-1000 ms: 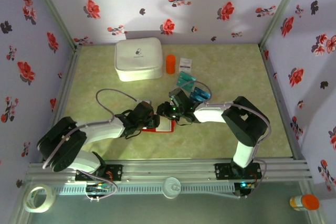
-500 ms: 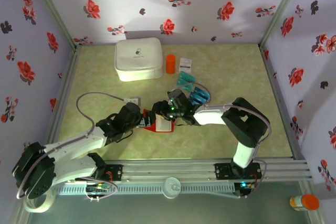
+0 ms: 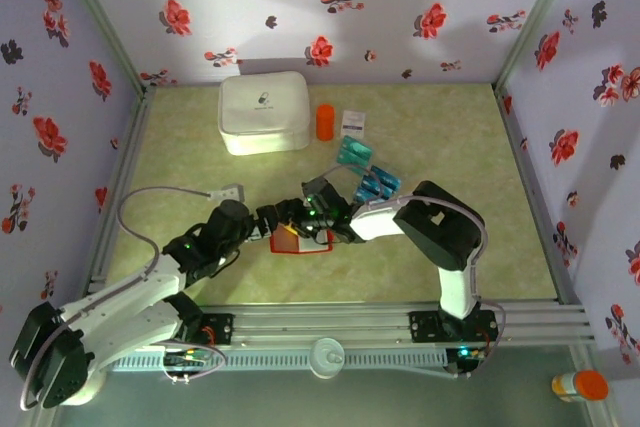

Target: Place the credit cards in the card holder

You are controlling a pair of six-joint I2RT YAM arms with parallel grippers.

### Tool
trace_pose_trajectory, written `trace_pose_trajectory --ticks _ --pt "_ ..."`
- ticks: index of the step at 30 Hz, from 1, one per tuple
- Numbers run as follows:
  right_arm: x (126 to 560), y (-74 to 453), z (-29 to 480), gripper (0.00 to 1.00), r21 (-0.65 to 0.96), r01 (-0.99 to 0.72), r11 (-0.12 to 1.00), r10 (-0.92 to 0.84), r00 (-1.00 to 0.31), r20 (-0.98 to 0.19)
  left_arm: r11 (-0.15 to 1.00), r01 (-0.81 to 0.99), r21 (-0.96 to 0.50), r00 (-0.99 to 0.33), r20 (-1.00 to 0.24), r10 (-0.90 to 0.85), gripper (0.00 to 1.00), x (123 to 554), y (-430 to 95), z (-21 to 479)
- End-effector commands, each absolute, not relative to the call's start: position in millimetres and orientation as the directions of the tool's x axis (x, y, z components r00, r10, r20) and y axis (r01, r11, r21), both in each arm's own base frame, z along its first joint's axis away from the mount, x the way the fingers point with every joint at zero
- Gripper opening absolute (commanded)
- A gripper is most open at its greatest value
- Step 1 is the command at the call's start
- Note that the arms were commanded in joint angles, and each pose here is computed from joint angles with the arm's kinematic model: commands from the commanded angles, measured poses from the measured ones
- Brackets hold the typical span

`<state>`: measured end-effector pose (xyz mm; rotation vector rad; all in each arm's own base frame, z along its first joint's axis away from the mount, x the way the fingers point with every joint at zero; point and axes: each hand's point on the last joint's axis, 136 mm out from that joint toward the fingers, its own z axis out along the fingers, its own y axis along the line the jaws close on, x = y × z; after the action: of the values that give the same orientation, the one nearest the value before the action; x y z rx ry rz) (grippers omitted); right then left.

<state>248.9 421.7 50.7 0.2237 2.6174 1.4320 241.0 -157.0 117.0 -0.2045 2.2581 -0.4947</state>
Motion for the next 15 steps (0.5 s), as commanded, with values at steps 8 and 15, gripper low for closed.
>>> trace_pose_trajectory --ticks 8,15 --pt "252 417 71 0.55 0.860 0.042 0.508 0.203 -0.976 -0.072 0.924 -0.039 -0.380 -0.670 -0.676 -0.306 0.92 241 -145 110" --pt "252 403 71 0.40 0.840 0.027 0.542 0.194 -0.977 -0.094 0.927 -0.036 -0.373 -0.683 -0.668 -0.295 0.92 241 -148 107"
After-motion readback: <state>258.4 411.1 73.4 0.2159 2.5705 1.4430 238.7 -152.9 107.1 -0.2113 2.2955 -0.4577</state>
